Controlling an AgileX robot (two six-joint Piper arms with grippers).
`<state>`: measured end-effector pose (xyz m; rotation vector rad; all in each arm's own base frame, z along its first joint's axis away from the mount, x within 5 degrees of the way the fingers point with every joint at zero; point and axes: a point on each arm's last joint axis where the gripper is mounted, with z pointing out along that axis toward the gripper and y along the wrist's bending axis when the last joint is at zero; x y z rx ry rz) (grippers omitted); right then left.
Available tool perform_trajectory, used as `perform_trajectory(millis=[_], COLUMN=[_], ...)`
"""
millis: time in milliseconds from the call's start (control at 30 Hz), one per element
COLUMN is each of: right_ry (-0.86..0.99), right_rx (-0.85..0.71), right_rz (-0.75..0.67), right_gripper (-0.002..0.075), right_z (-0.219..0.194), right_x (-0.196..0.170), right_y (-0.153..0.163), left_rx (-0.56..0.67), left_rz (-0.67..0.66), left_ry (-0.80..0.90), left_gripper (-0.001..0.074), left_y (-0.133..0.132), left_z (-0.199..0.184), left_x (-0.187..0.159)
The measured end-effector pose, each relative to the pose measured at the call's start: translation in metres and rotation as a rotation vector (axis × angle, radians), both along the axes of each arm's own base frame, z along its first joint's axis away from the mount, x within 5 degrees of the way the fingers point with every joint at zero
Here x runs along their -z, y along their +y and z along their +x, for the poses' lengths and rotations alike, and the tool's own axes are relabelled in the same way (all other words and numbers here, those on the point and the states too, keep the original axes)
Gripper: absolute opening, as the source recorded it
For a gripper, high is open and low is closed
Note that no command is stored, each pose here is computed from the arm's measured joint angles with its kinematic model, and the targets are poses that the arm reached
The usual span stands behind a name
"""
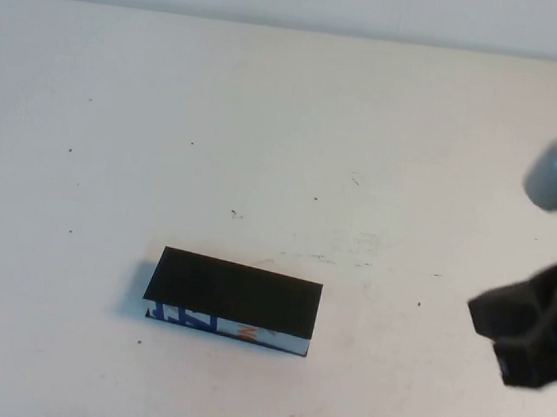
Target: Return glasses to glasses case
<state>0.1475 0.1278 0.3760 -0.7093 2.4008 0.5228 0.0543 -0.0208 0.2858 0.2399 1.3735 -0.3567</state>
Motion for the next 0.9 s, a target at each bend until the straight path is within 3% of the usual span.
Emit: perform_trajectory(millis=[133,333,567,900], right_ry=[-0.11,-0.289,-0.401,-0.339], right_rx=[0.024,0.073,0.119,0.113], right_rz=[0.088,0.232,0.319,0.272], right_gripper=[-0.0011,-0.0011,-0.0011,-0.0011], right_z=[-0.034,-0.063,-0.066,-0.068], right_x=[0.016,0.053,0.087,0.103], right_y=[-0.027,-0.052,-0.059,-0.06], left_rx=[-0.077,-0.086,-0.088,-0.105], left_rz=[-0.016,0.026,0.009,-0.013], left_ry=[0.038,0.143,0.162,0.172], left_gripper=[-0.0001,-0.0001,-0.0001,-0.0001], left_y=[0.008,0.007,0.007,0.009], left_z=[0.0,0.004,0.005,0.005], left_x=[0.034,0.08,0.083,0.083])
